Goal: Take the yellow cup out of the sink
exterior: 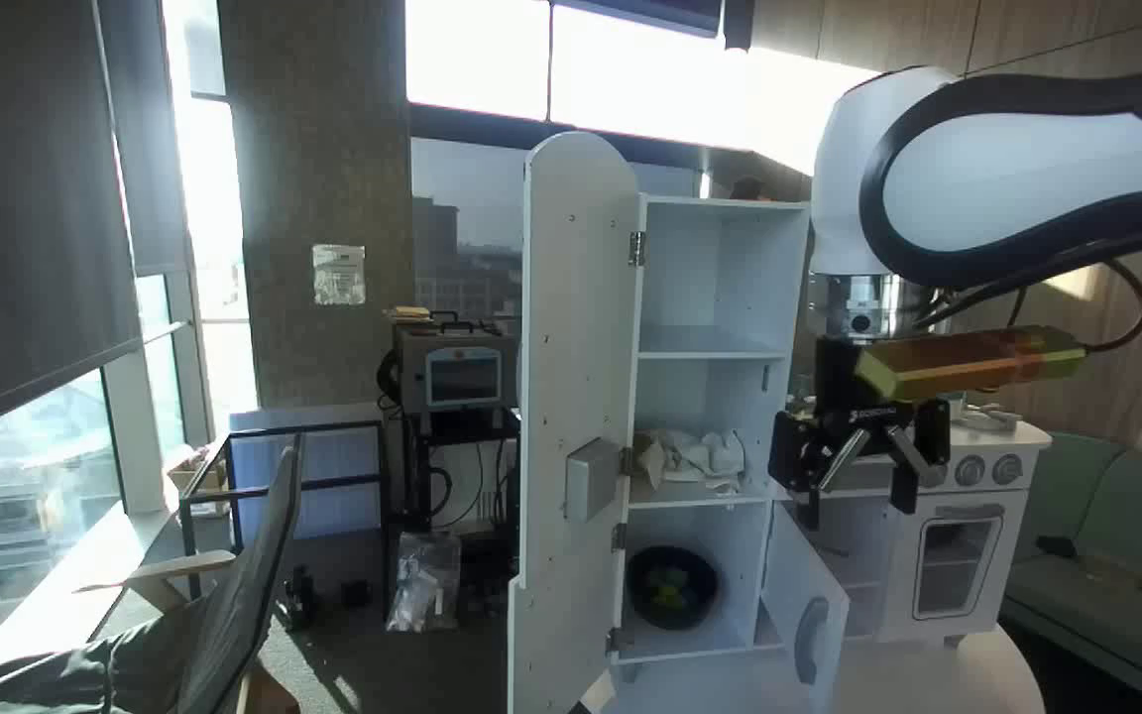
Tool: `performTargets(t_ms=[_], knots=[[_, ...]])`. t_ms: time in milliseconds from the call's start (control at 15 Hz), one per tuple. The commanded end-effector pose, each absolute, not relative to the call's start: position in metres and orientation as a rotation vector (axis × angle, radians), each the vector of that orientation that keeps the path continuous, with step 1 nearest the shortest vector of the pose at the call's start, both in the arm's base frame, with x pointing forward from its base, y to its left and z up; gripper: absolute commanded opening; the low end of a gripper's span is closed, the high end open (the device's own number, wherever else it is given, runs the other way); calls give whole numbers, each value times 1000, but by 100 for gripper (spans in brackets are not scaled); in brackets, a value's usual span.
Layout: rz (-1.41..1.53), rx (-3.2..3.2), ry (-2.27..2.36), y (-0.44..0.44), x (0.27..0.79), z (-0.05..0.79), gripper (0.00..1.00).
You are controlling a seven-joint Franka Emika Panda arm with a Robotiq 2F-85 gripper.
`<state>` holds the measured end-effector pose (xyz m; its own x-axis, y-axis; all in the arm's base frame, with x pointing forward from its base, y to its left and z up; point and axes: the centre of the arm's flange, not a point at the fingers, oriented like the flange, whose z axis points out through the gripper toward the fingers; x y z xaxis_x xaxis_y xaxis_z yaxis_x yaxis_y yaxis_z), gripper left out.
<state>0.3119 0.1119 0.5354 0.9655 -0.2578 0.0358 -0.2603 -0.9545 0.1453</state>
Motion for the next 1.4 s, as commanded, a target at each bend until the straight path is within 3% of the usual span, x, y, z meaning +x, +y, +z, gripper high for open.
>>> performTargets(t_ms=[0,800,1333], knots=[[31,2968,-393,112,312,537,100],[43,3032,-392,116,314,525,100],[214,3121,-382,138,368,474,100]])
